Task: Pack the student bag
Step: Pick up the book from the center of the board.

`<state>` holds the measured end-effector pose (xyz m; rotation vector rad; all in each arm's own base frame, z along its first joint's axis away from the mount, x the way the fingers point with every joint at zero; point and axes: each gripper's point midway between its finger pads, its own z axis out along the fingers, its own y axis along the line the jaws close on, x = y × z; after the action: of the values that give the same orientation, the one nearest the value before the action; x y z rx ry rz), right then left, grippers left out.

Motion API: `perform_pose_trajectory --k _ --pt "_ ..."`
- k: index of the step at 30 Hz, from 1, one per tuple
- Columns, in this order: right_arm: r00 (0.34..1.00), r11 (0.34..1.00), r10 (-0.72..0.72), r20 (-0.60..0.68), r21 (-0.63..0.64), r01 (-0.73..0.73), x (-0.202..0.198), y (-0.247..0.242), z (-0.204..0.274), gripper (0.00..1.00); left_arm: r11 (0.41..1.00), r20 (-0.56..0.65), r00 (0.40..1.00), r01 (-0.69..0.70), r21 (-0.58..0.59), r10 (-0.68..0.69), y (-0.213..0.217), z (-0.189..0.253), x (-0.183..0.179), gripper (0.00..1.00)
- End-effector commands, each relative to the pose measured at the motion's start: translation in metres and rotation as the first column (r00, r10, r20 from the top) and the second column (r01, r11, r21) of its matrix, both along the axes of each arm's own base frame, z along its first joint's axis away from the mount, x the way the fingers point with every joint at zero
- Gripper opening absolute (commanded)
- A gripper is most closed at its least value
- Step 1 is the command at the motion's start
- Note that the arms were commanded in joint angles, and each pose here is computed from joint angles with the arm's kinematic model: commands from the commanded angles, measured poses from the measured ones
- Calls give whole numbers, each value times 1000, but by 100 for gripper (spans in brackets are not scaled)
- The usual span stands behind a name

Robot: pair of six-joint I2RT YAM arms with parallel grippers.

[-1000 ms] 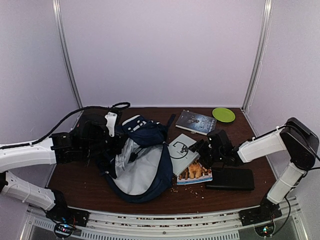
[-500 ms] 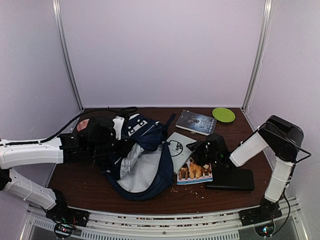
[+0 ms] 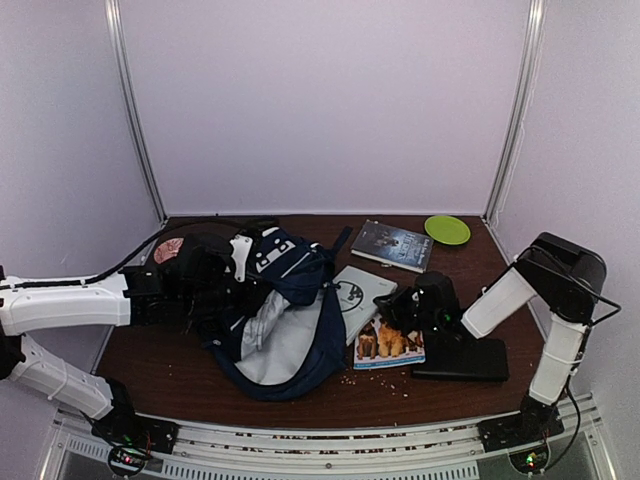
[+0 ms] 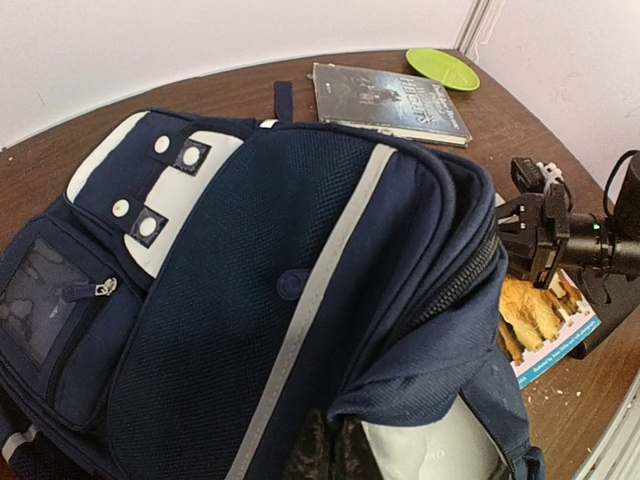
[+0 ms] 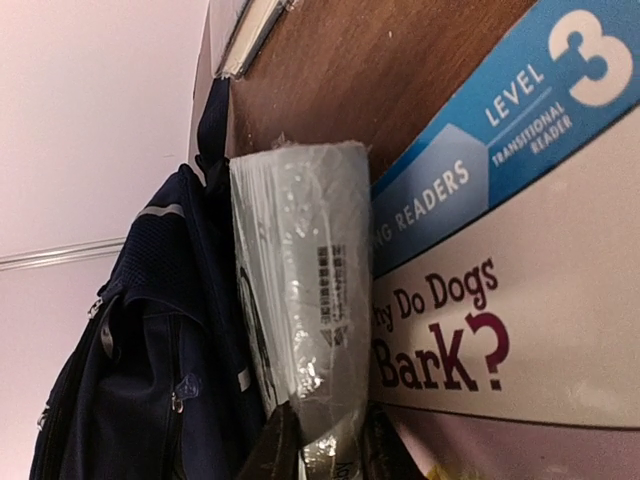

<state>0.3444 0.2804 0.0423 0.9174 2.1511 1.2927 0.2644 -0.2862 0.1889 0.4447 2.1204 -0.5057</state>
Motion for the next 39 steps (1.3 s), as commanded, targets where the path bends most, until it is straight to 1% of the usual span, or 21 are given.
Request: perform_pose_trajectory --k 1,3,4,5,9,10,12,16,18,20,24,27,30,32,35,39 --pt "996 995 84 9 -58 -84 -23 -4 6 0 997 -27 998 -48 68 50 14 -10 6 12" --pt "994 991 95 44 -97 -91 -27 -11 19 0 997 -18 999 -46 57 47 15 -4 5 25" --pt "994 987 99 43 -133 -93 -30 -17 22 0 998 -14 999 -46 51 46 16 -1 4 29" --pt "993 982 103 59 -163 -92 -32 -22 29 0 998 -8 999 -47 43 47 17 4 4 31" --pt "987 958 106 117 -276 -70 -38 -42 57 0 999 11 999 -48 23 48 18 16 3 34" --pt "985 953 110 131 -294 -67 -39 -45 64 0 999 11 999 -44 22 44 17 17 3 36" --pt "982 943 115 153 -328 -59 -42 -53 75 0 999 9 999 -32 17 32 14 19 3 44" --pt "973 928 109 205 -371 -26 -50 -69 98 0 1000 14 1000 -17 -7 17 11 30 2 66" --pt "965 921 101 244 -390 2 -53 -78 113 0 999 35 999 -22 -28 23 13 43 1 75" --pt "954 915 99 284 -404 25 -57 -87 130 0 999 57 998 -30 -43 33 17 55 1 81" --pt "932 907 107 347 -419 52 -64 -97 161 0 995 105 992 -67 -68 74 28 78 1 89" --pt "910 906 123 396 -419 60 -69 -101 186 0 990 141 984 -95 -107 110 37 95 1 97" --pt "893 906 136 429 -418 63 -75 -105 205 0 985 171 978 -95 -147 120 41 110 0 98" --pt "890 905 144 432 -421 58 -77 -105 207 0 986 179 979 -70 -154 97 37 115 -2 98" --pt "880 918 146 452 -392 49 -81 -104 213 0 984 178 982 -31 -177 63 30 120 -5 98" --pt "822 949 178 541 -317 3 -91 -94 251 0 967 206 979 53 -249 -1 16 134 -11 98"
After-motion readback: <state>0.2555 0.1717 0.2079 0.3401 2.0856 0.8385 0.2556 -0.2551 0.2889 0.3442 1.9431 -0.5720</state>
